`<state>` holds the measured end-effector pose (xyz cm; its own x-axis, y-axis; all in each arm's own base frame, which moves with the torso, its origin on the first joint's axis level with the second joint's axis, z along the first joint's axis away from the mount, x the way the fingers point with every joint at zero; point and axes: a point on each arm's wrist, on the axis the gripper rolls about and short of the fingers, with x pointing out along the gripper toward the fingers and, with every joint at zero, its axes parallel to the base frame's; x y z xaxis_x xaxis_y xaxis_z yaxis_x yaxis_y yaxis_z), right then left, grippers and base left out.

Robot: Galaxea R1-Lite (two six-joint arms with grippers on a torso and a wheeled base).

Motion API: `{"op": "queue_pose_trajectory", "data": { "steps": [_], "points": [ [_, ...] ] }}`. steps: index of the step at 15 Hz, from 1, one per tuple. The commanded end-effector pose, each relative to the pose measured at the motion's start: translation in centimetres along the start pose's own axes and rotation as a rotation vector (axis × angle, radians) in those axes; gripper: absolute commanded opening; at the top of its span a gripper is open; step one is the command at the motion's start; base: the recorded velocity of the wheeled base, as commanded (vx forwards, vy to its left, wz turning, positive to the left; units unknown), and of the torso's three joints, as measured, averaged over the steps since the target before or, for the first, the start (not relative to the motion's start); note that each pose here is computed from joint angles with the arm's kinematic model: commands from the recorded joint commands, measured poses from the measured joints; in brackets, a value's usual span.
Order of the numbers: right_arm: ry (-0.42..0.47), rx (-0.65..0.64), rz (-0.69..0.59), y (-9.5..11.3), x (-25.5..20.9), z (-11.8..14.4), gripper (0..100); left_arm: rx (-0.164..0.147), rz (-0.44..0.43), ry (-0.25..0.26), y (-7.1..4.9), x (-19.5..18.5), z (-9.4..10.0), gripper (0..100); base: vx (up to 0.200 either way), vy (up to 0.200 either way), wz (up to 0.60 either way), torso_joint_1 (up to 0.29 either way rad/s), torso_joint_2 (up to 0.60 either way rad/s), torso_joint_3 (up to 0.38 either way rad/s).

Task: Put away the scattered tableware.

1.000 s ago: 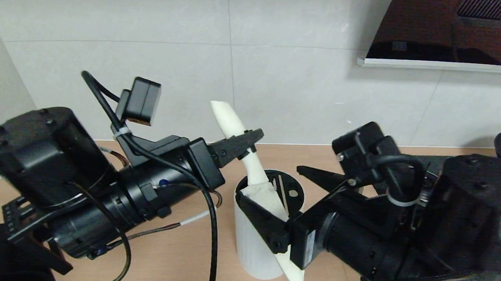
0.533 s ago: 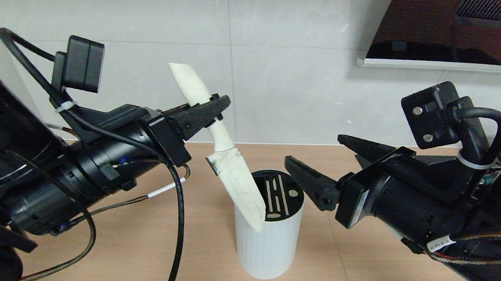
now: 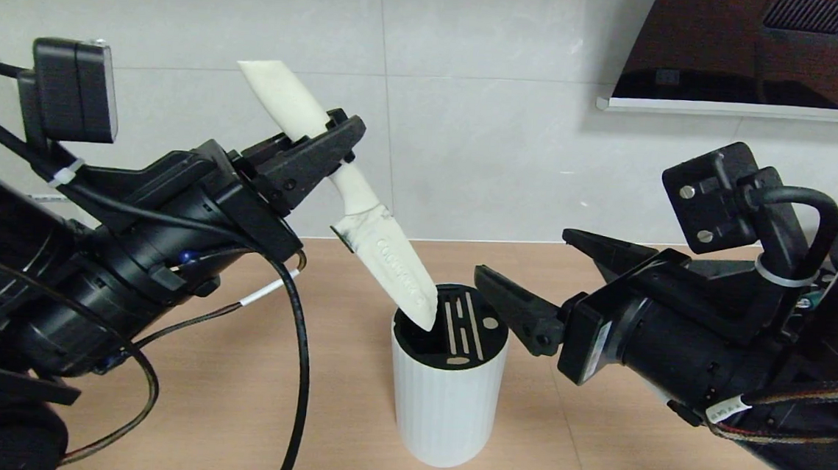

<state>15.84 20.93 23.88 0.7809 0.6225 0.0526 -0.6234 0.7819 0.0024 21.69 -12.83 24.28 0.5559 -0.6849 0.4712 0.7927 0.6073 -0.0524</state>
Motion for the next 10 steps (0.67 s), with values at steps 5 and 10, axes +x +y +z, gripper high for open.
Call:
{"op": "queue_pose_trajectory", "data": {
  "steps": [5,10],
  "points": [
    [0.01,-0.004,-0.003,0.0,0.1,-0.3,100,0.01,-0.007,-0.006,0.9,2.0,-1.0,0,0.0,0.0,0.0,0.0,0.0,0.0],
    [0.017,-0.007,-0.015,-0.3,0.2,-0.5,100,0.095,-0.02,0.046,0.9,2.6,-3.2,0,0.0,0.0,0.0,0.0,0.0,0.0]
  ]
}}
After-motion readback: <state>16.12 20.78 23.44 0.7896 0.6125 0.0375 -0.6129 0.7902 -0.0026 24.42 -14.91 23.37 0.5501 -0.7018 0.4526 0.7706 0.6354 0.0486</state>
